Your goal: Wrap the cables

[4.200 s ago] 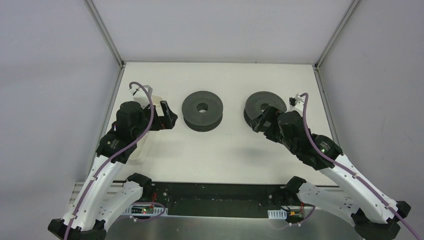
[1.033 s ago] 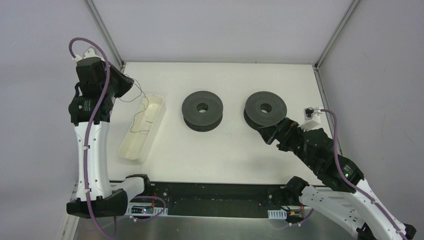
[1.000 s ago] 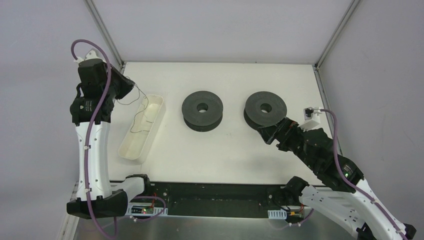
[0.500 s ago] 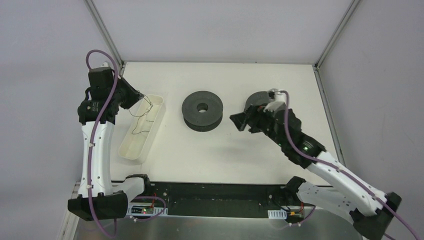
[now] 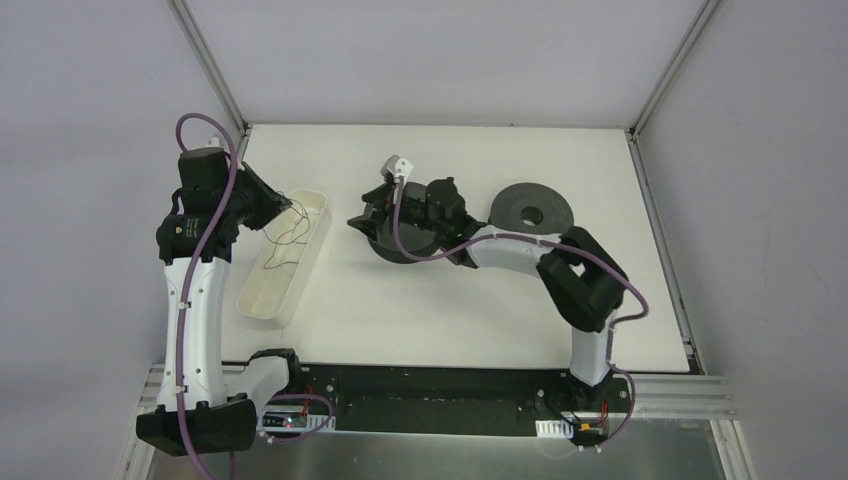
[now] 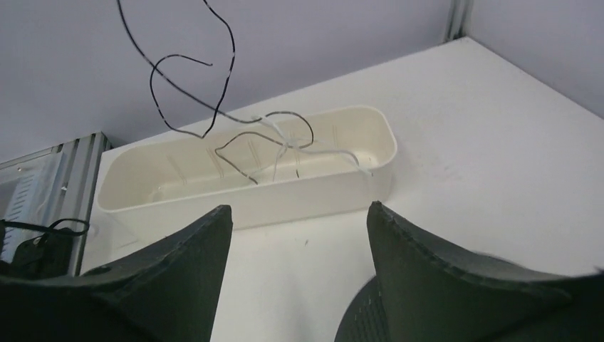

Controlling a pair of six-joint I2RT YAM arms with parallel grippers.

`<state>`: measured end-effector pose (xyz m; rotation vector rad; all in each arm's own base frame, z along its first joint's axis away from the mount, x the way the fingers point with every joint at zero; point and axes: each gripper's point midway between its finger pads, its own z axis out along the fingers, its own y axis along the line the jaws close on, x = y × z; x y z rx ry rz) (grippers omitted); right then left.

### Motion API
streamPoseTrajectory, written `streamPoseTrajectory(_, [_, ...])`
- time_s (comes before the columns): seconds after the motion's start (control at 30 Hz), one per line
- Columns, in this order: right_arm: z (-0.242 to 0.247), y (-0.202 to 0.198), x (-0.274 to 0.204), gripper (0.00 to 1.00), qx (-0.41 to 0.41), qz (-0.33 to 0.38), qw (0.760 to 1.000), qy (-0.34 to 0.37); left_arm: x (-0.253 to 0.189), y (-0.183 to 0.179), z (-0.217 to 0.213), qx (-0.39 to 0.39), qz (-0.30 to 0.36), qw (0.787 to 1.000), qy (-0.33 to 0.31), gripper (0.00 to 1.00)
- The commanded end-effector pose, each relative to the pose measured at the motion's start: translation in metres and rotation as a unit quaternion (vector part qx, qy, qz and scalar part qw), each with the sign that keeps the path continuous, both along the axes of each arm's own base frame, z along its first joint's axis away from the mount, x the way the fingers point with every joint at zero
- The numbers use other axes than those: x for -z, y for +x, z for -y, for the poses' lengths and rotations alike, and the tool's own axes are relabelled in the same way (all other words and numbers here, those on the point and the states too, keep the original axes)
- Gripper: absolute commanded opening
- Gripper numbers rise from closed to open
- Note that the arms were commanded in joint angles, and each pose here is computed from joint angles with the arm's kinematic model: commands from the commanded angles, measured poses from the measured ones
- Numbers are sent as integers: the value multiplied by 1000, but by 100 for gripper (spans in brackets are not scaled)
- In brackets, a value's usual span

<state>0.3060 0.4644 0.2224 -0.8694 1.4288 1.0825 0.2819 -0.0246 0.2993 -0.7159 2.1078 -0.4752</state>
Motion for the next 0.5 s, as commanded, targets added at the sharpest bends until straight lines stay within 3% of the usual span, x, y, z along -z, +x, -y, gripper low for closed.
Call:
streamPoseTrajectory(0.0, [-42,0,-36,72,-80,116,988,70,-5,-6,5,5,9,1000,-14,0])
streamPoseTrajectory(0.47, [-117,16,26,72,-112,164,980,14,-1,-10,10,12,0,1000,-25,0])
